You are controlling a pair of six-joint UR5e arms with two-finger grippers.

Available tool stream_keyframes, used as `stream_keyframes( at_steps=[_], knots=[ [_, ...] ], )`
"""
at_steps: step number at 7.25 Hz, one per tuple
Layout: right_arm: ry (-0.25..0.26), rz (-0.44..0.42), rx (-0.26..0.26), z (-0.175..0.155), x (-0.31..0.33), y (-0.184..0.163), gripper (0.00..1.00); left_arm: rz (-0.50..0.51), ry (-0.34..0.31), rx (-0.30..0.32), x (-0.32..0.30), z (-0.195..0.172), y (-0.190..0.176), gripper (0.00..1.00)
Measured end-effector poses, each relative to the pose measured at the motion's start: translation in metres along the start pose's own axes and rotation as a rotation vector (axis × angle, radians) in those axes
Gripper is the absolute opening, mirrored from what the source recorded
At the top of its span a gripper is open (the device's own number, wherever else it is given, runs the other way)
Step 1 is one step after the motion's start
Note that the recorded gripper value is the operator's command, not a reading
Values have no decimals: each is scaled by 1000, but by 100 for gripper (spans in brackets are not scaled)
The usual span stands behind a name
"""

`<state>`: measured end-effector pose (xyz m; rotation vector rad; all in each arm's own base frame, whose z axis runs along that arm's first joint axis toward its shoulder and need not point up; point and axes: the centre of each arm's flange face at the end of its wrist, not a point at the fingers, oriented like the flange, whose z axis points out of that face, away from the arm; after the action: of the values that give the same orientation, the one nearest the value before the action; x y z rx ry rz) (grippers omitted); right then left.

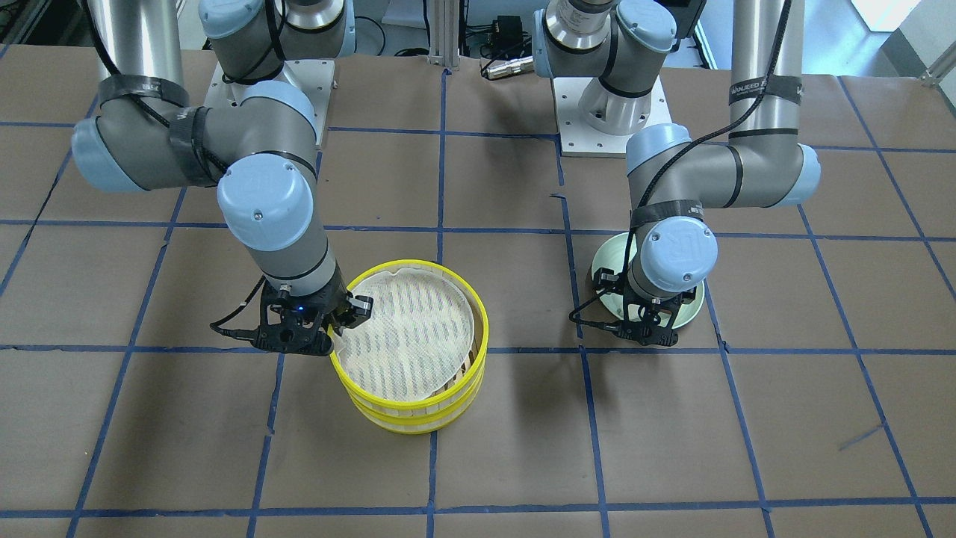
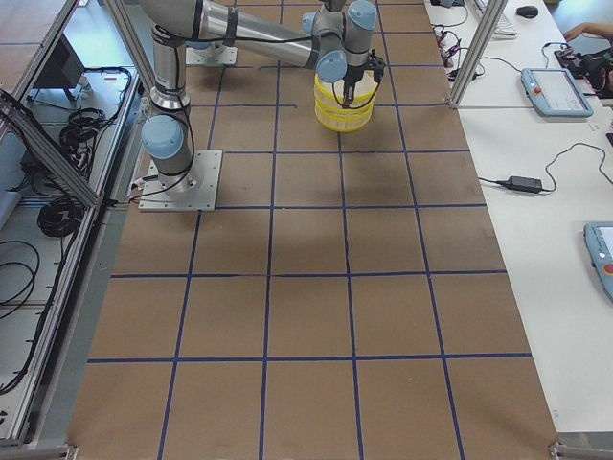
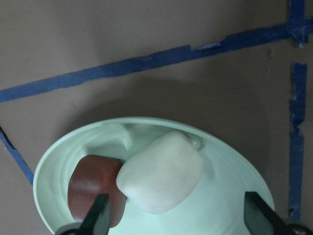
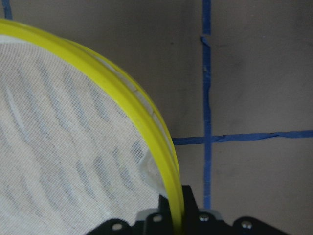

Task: Place buns in different layers of steamer
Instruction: 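Set the top tier beside the bottom tier with right while left grasps white bun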

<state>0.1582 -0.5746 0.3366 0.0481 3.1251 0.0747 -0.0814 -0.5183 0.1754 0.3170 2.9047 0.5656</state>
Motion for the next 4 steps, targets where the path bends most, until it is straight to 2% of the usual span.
stream_keyframes(
  at_steps=[1, 2, 3, 4],
  knots=[
    [-5, -57, -16, -7, 58, -12, 9, -13, 2, -2, 0, 1, -1, 2],
    [-4, -107, -20, -4, 116, -23, 8, -35, -2, 11, 0, -4, -1, 2],
    [7, -135, -26, 7, 167, -31, 8, -58, -12, 53, -3, -24, 1, 2],
    [16, -161, -35, 27, 202, -38, 8, -85, -22, 123, -6, -58, 7, 2]
  ],
)
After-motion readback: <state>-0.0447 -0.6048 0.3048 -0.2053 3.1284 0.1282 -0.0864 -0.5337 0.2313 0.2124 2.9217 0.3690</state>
